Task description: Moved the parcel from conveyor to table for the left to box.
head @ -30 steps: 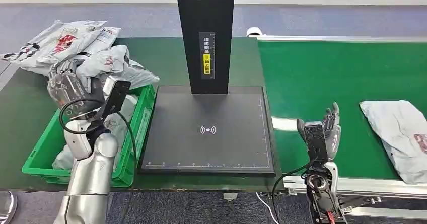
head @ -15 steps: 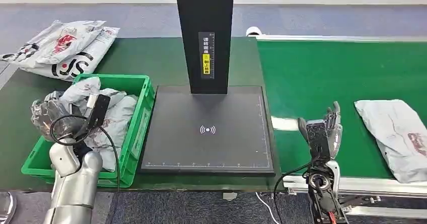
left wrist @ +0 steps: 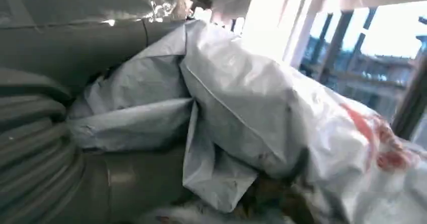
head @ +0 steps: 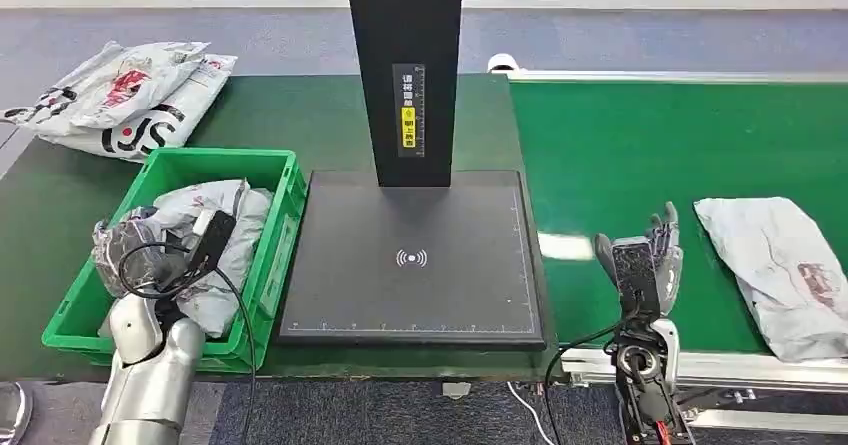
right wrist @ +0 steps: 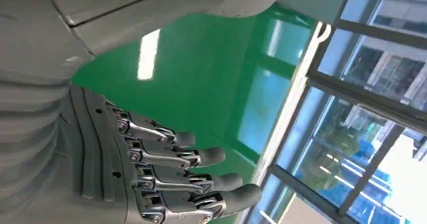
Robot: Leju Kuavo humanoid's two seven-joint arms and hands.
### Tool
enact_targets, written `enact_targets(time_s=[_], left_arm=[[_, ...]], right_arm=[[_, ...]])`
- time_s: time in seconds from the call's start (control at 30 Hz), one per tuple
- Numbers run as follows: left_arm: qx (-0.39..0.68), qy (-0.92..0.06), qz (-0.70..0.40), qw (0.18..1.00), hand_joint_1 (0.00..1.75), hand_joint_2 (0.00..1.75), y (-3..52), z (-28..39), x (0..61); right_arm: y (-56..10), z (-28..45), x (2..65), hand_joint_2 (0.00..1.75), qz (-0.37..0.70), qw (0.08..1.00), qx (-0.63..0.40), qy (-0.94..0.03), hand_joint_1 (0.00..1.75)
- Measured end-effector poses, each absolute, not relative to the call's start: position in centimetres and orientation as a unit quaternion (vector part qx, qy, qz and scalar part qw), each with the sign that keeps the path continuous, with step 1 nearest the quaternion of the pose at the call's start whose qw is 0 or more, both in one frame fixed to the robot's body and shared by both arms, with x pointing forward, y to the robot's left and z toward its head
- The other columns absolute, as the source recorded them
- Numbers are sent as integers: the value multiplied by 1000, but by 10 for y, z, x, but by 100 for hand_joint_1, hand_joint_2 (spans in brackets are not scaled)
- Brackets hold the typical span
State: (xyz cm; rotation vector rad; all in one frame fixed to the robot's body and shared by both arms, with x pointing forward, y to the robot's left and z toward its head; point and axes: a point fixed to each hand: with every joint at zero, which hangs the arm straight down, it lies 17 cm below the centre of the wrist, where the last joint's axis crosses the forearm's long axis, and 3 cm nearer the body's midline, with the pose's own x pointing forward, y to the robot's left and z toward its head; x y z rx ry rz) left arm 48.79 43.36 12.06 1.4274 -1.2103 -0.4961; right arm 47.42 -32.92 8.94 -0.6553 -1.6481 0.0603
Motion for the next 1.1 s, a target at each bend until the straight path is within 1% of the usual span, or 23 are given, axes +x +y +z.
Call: enact_targets(time_s=[0.1,0.2,0.3,0.4,0.67,0.83,1.03,1.1], left_arm=[[573,-550,-175,582,0,0,437,119,488],[512,-620,-122,582,0,0,437,130,490],[469,-670,-62,572,0,0,439,151,489],[444,-710,-28,546,0,0,431,177,484],[409,-760,4,505,0,0,414,218,475],[407,-778,7,478,0,0,405,241,472],[403,-786,6,469,0,0,398,249,471],[376,-791,4,482,0,0,390,246,476]], right_arm=[[-329,88,474,175,27,633,-284,-719,0],[-331,88,474,175,21,635,-284,-718,0],[-332,87,473,175,18,636,-284,-717,0],[-333,80,467,175,21,639,-285,-714,0],[-334,72,457,175,24,646,-288,-707,0],[-335,70,449,175,29,646,-293,-704,0],[-335,71,445,175,30,646,-294,-704,0],[-336,71,444,175,28,648,-295,-702,0]])
